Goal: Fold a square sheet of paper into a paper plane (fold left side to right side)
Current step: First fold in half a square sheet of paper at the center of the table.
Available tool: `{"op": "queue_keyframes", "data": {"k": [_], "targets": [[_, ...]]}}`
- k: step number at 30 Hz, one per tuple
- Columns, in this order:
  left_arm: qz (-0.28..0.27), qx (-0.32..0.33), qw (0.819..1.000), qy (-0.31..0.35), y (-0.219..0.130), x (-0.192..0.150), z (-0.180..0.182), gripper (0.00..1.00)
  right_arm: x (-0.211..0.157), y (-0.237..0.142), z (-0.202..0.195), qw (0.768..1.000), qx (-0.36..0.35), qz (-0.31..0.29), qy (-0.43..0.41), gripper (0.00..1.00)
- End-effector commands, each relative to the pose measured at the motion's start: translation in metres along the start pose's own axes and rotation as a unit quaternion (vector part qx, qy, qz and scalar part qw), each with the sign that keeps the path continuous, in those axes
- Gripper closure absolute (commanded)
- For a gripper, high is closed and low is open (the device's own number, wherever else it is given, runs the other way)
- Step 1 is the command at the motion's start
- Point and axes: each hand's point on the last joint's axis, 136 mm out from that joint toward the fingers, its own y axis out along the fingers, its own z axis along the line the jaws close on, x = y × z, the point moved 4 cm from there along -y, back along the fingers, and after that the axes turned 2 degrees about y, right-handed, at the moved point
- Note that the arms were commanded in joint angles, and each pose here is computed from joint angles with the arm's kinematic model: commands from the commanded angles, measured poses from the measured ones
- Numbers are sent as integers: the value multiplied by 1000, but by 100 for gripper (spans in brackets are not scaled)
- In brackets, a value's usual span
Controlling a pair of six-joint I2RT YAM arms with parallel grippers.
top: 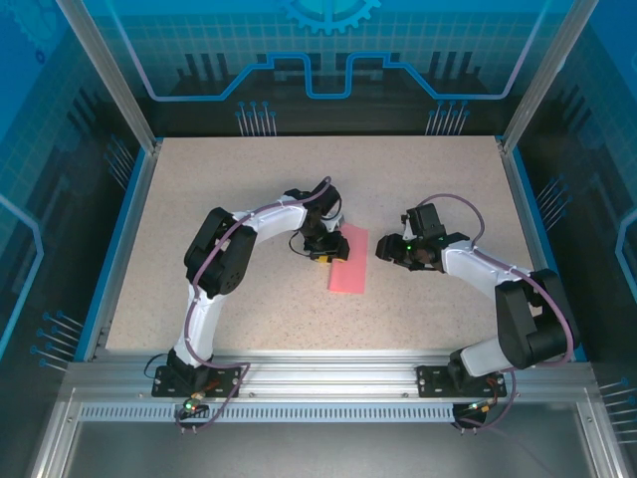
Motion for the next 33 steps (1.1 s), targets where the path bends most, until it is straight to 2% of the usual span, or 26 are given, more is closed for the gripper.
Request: {"op": "queue_keyframes", "data": {"k": [1, 18, 21, 28, 33], "targets": [[42, 18, 999, 2, 37, -15, 10, 53, 7, -4, 9, 1000, 7, -9, -8, 46], [44, 18, 999, 2, 37, -15, 10, 52, 4, 15, 26, 999, 50, 17, -1, 49], [43, 18, 999, 2, 37, -15, 10, 52, 3, 24, 35, 997, 71, 30, 2, 56], [43, 19, 999, 1, 37, -15, 10, 52, -4, 48, 47, 994, 81, 67, 5, 81], [43, 19, 999, 1, 37, -15, 10, 52, -3, 61, 53, 994, 67, 81, 2, 85]]}}
